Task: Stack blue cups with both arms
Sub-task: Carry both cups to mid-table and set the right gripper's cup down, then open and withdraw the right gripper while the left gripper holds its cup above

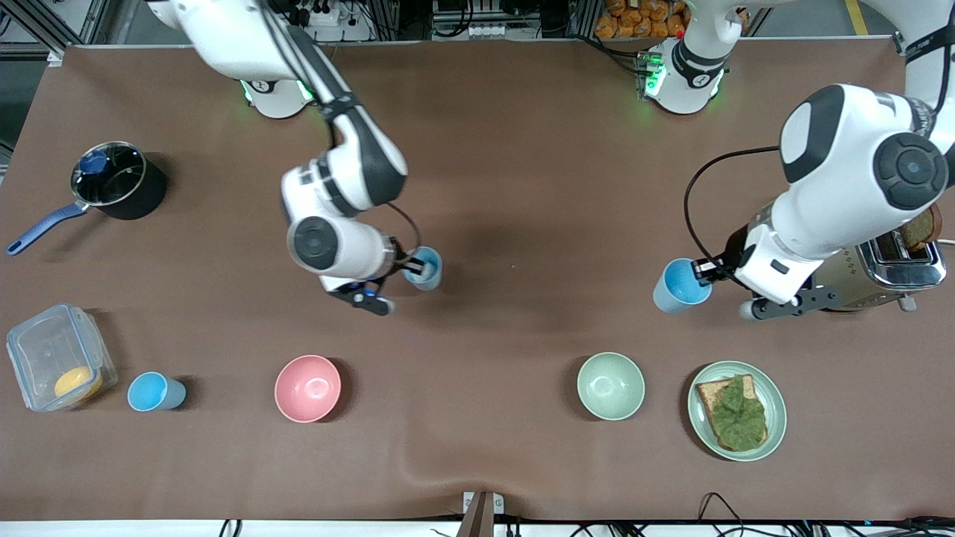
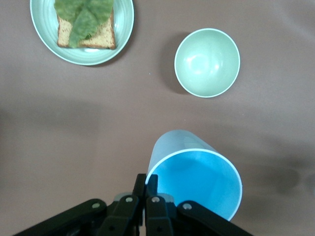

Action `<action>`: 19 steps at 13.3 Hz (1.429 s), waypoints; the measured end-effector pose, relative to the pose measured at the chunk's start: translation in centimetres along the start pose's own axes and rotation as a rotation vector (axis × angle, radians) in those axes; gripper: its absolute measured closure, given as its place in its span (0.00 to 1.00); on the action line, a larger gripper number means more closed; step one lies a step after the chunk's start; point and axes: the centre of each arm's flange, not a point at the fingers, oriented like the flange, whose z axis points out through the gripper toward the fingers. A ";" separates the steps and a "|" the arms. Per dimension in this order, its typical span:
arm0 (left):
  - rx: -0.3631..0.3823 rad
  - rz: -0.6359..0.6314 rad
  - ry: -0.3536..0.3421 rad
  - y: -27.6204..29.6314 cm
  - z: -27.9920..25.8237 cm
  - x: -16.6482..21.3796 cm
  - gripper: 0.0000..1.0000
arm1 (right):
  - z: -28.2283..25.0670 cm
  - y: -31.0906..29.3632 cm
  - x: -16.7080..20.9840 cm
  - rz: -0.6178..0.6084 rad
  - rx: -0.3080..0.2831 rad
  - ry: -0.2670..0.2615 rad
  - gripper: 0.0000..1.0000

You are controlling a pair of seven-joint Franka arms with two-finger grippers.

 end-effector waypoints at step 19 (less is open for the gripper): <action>-0.013 -0.242 -0.033 17.8 10.1 -8.4 0.98 | -7.2 -2.1 2.2 -0.027 0.030 0.020 0.10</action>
